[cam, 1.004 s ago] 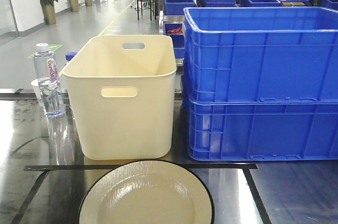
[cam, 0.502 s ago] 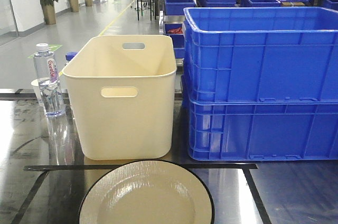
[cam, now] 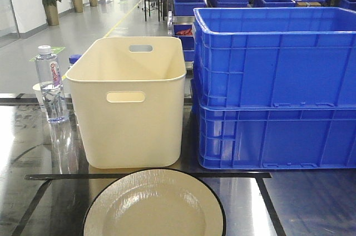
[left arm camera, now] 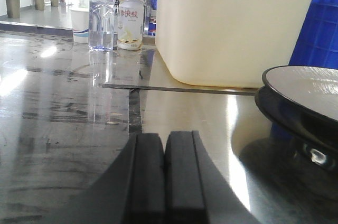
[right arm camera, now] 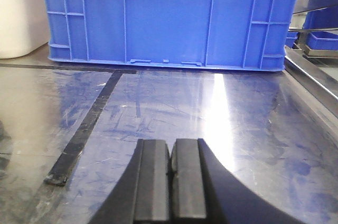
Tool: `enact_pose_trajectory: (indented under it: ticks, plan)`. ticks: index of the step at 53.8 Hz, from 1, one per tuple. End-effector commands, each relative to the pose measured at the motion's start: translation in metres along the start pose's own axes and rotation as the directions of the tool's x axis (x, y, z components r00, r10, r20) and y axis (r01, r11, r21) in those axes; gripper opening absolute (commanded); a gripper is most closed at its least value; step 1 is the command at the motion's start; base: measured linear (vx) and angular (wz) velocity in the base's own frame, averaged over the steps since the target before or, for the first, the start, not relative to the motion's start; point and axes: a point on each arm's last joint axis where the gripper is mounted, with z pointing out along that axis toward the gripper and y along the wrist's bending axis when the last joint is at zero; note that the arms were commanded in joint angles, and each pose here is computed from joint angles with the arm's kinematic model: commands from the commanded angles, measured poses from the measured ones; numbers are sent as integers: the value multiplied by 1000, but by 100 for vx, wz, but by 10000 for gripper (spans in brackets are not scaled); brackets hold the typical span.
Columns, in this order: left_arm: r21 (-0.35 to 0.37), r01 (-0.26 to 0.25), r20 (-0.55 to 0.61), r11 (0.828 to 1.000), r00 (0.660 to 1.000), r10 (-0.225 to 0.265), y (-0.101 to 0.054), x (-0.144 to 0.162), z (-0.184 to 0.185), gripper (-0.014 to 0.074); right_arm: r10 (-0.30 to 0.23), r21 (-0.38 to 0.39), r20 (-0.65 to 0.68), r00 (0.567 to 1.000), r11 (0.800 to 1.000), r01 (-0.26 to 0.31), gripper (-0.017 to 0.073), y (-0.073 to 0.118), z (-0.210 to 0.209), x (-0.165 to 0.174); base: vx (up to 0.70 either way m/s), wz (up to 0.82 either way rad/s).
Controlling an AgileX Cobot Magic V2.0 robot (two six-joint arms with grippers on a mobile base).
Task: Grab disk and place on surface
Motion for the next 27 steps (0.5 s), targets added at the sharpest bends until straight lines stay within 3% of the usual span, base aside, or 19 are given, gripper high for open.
enact_pose_trajectory:
  ticks: [1, 27]
  plan:
    - [17, 4, 104, 1000, 995, -5, -2, -15, -2, -7, -10, 4, 65, 998, 1000, 9, -8, 0, 1, -4, 0, 0]
    - [17, 4, 104, 1000, 995, -5, -2, -15, -2, -7, -10, 4, 66, 998, 1000, 9, -8, 0, 1, -4, 0, 0]
